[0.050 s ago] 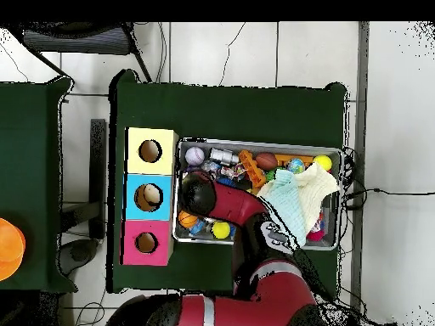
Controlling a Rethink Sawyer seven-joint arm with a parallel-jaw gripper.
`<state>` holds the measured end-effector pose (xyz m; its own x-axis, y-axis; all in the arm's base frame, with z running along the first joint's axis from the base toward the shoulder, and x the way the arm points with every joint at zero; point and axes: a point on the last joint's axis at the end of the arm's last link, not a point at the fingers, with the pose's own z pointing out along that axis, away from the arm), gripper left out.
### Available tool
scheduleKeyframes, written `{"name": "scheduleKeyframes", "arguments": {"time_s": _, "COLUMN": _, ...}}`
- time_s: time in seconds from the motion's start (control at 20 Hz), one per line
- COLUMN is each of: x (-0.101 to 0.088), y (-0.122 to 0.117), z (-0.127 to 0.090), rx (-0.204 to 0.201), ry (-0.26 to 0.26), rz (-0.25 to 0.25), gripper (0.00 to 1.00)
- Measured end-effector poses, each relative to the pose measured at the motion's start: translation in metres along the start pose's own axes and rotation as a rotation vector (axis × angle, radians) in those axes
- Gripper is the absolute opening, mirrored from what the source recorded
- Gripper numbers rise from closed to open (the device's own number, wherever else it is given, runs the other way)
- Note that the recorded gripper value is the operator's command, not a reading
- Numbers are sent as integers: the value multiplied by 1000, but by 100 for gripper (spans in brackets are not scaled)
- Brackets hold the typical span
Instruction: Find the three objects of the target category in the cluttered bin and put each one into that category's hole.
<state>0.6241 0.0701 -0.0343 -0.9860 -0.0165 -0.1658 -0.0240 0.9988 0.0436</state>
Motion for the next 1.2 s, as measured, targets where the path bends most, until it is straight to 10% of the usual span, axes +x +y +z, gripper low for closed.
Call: {"name": "scheduleKeyframes", "arguments": {"time_s": 1.2, "x": -20, "y": -48, "z": -10, "rx": 33, "ry": 60, "rz": 31, "gripper": 100}}
